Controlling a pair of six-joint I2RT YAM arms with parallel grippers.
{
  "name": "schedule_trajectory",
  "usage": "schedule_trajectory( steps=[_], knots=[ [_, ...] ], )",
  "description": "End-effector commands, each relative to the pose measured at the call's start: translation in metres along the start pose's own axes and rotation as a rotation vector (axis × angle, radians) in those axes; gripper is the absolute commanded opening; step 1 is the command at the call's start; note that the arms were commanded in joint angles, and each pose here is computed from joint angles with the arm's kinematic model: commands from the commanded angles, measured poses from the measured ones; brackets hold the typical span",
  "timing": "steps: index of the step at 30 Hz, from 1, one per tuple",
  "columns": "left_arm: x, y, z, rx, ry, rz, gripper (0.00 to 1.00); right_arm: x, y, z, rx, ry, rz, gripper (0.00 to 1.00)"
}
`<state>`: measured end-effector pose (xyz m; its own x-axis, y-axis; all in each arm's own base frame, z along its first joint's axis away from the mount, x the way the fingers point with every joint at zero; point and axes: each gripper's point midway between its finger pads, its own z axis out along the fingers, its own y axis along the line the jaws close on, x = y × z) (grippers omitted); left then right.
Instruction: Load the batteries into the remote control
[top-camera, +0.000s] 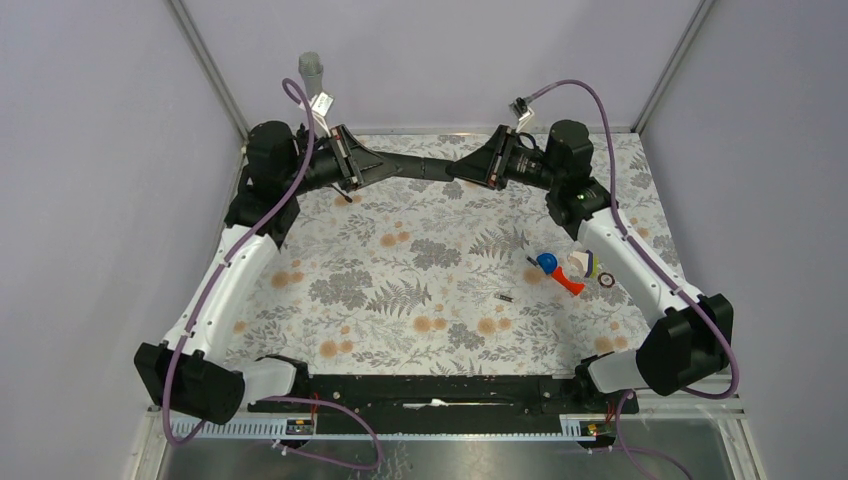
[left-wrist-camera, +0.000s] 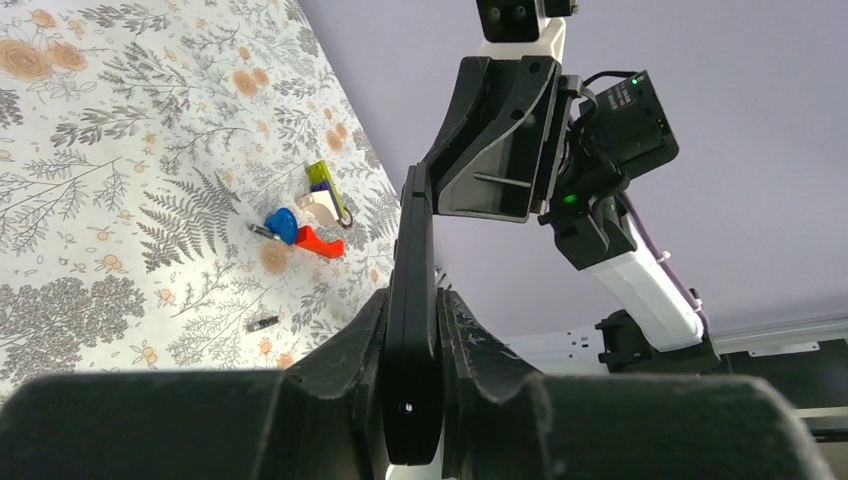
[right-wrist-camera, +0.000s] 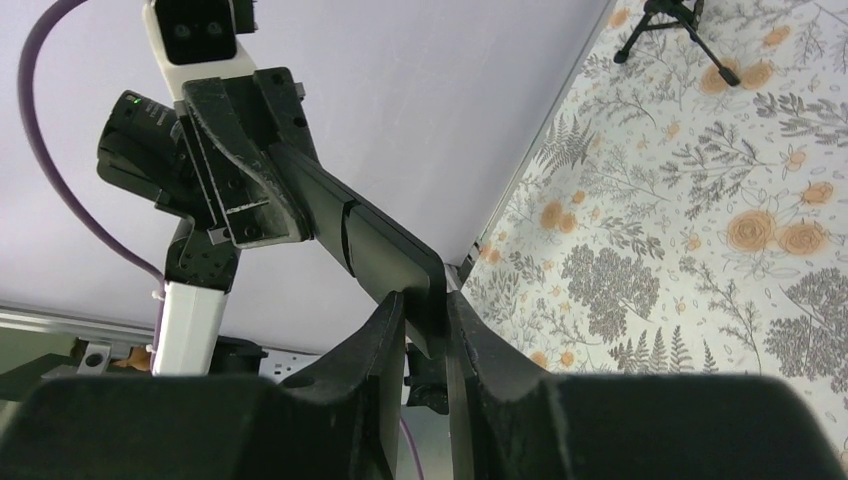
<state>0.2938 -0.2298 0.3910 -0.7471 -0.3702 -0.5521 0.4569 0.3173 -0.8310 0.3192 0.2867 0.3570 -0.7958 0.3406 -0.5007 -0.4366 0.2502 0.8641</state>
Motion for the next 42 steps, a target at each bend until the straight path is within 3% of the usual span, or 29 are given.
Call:
schedule_trajectory(
  steps=[1, 10, 15, 20, 26, 33, 37, 42],
  knots=[
    [-0.017, -0.025, -0.007, -0.022, -0.089, 0.150, 0.00, -0.012, 0.034, -0.009, -0.038, -0.025, -0.032, 0.15],
    [-0.021, -0.019, -0.007, -0.078, -0.128, 0.175, 0.00, -0.011, 0.027, -0.005, -0.021, -0.014, 0.014, 0.33],
    [-0.022, -0.017, -0.006, -0.085, -0.130, 0.170, 0.00, -0.009, 0.020, -0.004, -0.008, -0.011, 0.028, 0.35],
    [-0.020, -0.015, -0.004, -0.085, -0.121, 0.161, 0.00, -0.008, 0.023, -0.002, -0.058, -0.014, 0.039, 0.27],
    [-0.016, -0.017, -0.001, -0.060, -0.091, 0.133, 0.00, -0.007, 0.031, -0.002, -0.130, -0.010, 0.029, 0.37],
    [-0.012, -0.018, 0.006, -0.033, -0.065, 0.089, 0.00, -0.003, 0.038, 0.000, -0.204, 0.015, 0.044, 0.40],
    [-0.012, -0.015, 0.007, -0.040, -0.065, 0.081, 0.00, 0.000, 0.031, 0.002, -0.174, 0.024, 0.053, 0.32],
    [-0.012, -0.011, 0.007, -0.058, -0.072, 0.095, 0.00, -0.002, 0.019, 0.005, -0.110, 0.015, 0.055, 0.08]
  ],
)
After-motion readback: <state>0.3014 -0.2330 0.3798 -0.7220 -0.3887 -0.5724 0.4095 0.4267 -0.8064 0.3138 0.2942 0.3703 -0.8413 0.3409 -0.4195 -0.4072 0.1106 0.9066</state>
